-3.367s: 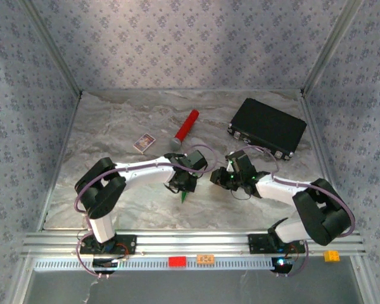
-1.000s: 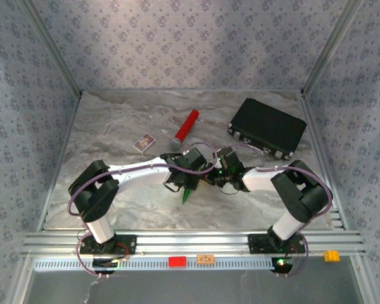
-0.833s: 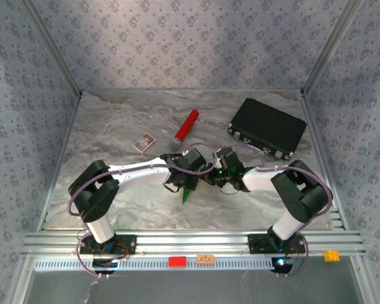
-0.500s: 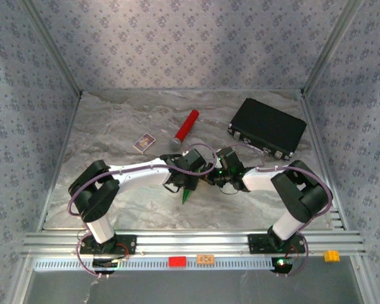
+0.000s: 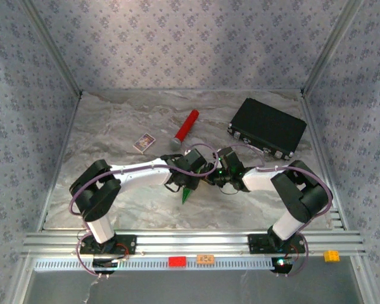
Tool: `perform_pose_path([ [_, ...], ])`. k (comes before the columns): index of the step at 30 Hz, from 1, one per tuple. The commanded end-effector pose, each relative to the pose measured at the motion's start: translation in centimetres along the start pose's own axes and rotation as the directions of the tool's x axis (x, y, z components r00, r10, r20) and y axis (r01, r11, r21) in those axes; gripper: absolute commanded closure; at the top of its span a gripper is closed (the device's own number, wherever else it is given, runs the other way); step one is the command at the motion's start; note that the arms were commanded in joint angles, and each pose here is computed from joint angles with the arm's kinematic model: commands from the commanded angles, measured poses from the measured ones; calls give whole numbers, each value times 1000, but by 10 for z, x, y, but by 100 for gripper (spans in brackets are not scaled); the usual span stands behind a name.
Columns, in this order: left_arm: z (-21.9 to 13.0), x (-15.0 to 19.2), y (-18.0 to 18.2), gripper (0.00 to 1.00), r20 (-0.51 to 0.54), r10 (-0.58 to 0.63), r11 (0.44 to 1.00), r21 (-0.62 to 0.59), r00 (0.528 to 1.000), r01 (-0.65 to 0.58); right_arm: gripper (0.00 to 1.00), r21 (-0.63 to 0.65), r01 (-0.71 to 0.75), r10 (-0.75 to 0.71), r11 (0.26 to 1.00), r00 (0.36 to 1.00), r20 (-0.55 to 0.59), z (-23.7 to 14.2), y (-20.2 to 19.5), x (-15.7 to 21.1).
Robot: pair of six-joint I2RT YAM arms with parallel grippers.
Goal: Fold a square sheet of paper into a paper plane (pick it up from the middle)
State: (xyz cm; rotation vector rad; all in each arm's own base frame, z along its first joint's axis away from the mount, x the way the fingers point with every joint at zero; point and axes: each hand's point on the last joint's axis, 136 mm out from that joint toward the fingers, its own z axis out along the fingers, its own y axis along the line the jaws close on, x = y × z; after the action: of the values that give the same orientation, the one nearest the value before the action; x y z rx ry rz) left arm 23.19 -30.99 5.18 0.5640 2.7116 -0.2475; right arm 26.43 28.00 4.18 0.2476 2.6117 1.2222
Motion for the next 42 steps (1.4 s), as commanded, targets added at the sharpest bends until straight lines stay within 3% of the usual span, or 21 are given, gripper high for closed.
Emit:
perform_pose_path([
  [1,-1,-9,-2,62,33,31,1000,-6,999,-31,94,-6,18,-18,1000,1000,-4,-1,8,-2],
  [8,1,-7,6,61,27,31,999,-45,999,-30,94,-5,17,-17,1000,1000,-5,-1,7,-2],
  [27,-23,-16,5,60,103,11,1000,-10,995,-10,94,-6,16,-16,1000,1000,-2,-2,7,-3],
  [37,-8,-5,0,65,40,17,1000,8,999,-18,94,-7,15,-15,1000,1000,-1,-2,7,-2],
  [42,-25,-10,0,65,82,-8,1000,21,997,6,94,-6,14,-14,1000,1000,-1,-3,7,-3],
])
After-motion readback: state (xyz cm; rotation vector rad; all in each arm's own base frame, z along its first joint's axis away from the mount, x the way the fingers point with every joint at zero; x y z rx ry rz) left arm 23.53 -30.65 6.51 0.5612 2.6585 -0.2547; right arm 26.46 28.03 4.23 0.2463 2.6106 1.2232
